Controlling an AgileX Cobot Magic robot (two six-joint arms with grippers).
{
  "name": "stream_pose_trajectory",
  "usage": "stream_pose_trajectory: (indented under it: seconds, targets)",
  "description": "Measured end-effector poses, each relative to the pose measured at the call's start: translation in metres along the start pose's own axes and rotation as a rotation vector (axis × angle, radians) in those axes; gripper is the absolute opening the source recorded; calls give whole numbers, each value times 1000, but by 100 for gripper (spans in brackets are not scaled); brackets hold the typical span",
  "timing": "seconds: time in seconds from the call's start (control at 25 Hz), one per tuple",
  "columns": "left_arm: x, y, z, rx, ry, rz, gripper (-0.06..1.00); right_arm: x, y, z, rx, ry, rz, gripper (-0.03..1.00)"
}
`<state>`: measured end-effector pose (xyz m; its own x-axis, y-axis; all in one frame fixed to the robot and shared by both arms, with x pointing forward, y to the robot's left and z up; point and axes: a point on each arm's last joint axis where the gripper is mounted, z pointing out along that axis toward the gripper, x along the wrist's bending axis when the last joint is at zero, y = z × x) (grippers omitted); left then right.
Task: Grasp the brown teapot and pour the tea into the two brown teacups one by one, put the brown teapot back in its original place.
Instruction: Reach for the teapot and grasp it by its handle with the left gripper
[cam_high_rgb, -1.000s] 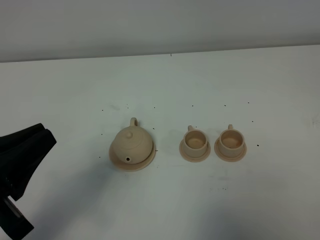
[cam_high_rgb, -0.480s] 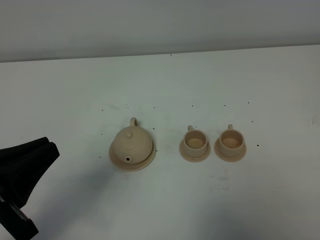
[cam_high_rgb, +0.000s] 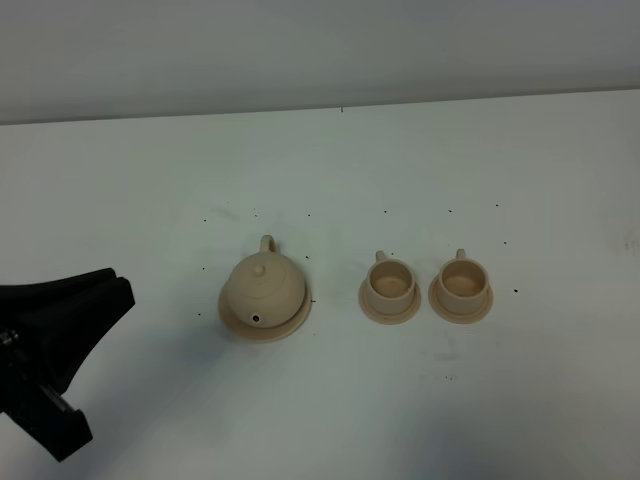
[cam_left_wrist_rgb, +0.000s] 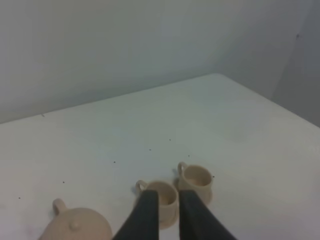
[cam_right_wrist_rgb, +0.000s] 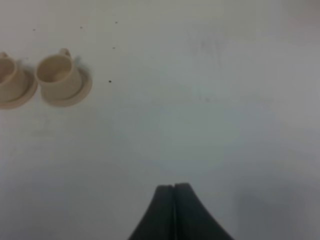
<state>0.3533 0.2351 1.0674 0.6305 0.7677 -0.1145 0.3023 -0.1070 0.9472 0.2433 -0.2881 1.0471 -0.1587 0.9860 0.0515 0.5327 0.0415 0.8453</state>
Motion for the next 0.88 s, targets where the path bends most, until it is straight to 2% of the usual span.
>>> stream_pose_trajectory:
  seconds: [0.24, 0.36, 0.48, 0.6, 0.72, 0.88]
  targets:
    - [15, 57, 32, 215, -139, 118, 12, 1, 0, 0, -1, 10, 4, 0]
    - [33, 83, 53, 365, -162, 209, 12, 1, 0, 0, -1, 10, 4, 0]
    - [57, 106, 76, 473, -142, 319, 12, 1, 0, 0, -2, 10, 4, 0]
    - [80, 116, 102, 542, -122, 427, 12, 1, 0, 0, -2, 10, 5, 1]
    - [99, 114, 126, 597, -143, 525, 12, 1, 0, 0, -2, 10, 5, 1]
    - [120, 92, 159, 686, -180, 553, 12, 1, 0, 0, -2, 10, 5, 2]
